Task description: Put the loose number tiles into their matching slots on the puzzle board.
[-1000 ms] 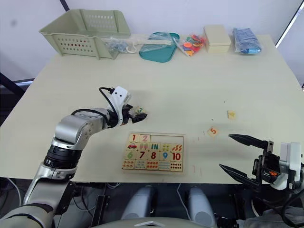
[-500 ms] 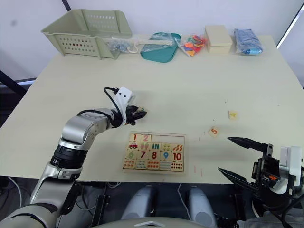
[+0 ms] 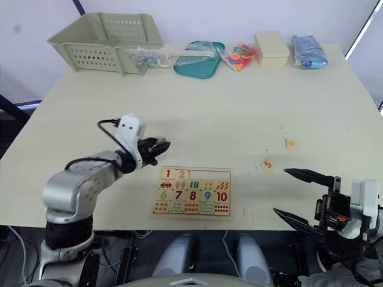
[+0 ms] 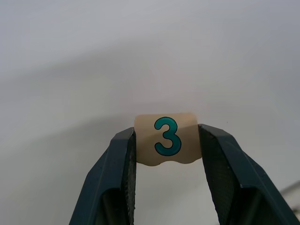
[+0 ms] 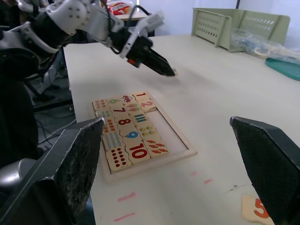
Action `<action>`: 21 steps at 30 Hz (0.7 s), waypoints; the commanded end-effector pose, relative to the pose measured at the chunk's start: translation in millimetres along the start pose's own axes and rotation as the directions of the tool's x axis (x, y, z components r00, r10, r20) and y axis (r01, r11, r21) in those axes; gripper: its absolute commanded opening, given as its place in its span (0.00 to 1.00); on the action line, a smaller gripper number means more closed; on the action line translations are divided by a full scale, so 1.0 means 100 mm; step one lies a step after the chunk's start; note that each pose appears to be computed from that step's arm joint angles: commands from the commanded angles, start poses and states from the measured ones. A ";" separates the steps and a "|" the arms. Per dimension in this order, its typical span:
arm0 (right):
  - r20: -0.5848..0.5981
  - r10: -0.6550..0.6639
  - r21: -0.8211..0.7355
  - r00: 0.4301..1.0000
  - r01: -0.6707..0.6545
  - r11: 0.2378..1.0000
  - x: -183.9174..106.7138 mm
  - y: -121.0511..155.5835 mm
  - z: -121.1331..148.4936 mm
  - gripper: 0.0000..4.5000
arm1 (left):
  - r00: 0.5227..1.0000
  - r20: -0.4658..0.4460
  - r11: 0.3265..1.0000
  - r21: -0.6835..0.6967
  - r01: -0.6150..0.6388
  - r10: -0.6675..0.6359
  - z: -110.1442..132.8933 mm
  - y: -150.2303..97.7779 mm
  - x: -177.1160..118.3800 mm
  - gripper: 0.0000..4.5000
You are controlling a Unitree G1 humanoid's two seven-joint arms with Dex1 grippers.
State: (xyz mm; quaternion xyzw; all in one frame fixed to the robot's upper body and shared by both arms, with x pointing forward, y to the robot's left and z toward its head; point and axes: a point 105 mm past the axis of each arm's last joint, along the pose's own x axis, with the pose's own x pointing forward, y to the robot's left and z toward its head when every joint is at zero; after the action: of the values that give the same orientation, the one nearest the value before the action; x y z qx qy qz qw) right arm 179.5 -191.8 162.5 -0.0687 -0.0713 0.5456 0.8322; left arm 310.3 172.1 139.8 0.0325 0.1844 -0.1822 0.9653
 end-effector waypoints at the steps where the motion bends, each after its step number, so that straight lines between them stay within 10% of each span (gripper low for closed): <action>1: 0.023 0.042 0.002 0.999 -0.042 0.999 0.02 -0.01 0.05 1.00 | 0.996 0.055 0.998 -0.020 -0.067 0.068 0.05 0.02 -0.25 0.33; 17: 0.032 0.205 -0.074 0.978 -0.202 0.976 -0.05 0.05 0.07 1.00 | 0.956 -0.122 0.952 -0.127 -0.280 0.265 -0.57 0.06 -0.47 0.33; 21: 0.027 0.200 -0.073 0.979 -0.198 0.978 -0.06 0.04 0.05 1.00 | 0.954 -0.125 0.945 -0.148 -0.291 0.274 -0.60 0.05 -0.49 0.75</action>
State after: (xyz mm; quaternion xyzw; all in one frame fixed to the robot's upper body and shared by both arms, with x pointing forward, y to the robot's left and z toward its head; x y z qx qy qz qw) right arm 173.2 -193.7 161.2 -0.0835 -0.0848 0.6266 0.7702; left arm 251.3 198.8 96.0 -0.0182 0.2563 -0.0328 0.9659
